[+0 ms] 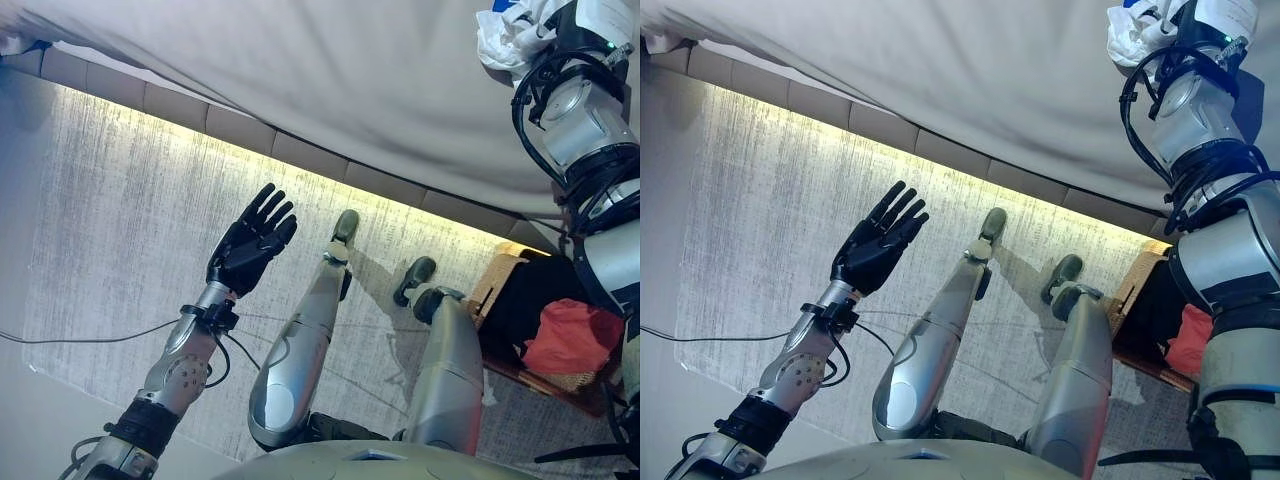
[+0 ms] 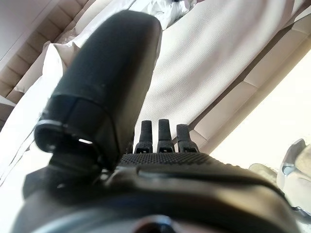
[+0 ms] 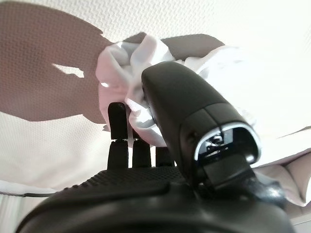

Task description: Pick up the clothes from the bed and place them into the basket

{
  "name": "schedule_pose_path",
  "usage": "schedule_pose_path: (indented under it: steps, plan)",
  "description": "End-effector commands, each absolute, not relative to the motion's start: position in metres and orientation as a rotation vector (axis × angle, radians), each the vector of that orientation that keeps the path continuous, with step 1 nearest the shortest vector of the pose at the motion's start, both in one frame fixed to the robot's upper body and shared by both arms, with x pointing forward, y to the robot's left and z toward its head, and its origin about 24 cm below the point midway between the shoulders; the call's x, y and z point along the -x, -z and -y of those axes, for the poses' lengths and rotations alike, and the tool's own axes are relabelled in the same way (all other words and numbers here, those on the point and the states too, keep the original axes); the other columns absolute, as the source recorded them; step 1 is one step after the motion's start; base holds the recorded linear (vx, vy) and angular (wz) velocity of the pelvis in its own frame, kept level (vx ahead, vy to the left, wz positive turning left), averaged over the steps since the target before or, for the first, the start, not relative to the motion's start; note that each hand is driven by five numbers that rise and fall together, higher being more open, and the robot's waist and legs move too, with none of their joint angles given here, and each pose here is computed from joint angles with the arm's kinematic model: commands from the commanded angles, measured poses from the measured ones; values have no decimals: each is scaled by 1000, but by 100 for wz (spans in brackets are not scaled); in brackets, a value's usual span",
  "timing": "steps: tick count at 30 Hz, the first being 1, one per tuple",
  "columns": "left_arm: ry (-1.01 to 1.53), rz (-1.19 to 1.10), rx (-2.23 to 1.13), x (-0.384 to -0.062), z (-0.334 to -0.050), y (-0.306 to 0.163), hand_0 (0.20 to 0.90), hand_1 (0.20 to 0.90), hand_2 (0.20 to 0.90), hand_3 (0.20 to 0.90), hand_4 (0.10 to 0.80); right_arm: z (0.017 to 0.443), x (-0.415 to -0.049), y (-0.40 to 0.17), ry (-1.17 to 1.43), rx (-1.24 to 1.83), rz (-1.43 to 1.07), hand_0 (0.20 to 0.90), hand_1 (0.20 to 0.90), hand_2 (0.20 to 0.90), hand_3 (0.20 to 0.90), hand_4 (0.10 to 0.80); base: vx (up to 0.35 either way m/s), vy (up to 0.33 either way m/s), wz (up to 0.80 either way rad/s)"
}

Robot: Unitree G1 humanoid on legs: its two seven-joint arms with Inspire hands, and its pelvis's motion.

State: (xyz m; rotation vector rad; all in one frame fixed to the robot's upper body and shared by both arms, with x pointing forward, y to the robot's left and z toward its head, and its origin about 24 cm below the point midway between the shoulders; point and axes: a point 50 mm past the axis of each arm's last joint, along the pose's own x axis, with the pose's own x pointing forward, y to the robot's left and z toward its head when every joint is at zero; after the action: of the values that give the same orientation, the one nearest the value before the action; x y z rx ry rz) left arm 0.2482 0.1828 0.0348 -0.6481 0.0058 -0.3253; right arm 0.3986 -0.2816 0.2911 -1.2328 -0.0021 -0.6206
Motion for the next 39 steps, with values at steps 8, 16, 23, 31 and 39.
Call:
schedule_pose_path:
  steps: [8,16,23,31,39]
  plan:
    - [369,121,674,-250,-181,-51,900,900,900,900,800,307,-378,-303,656,1362,151,300,300,300,200,100,-36,64,-18]
    - [284,-25,597,-250,-185,-28,900,900,900,900,800,322,-362,-287,570,1254,203,300,300,300,200,100,62,67,-40]
    - [237,-288,429,-244,-189,7,900,900,900,900,800,335,-345,-253,455,1202,147,300,300,300,200,100,91,40,-35]
    - [237,-380,414,-244,-183,24,900,900,900,900,800,358,-314,-196,446,1108,26,300,300,300,200,100,10,1,-23]
    - [260,-407,392,-247,-169,34,900,900,900,900,800,358,-298,-142,346,989,-125,300,300,300,200,100,-41,-12,-37]
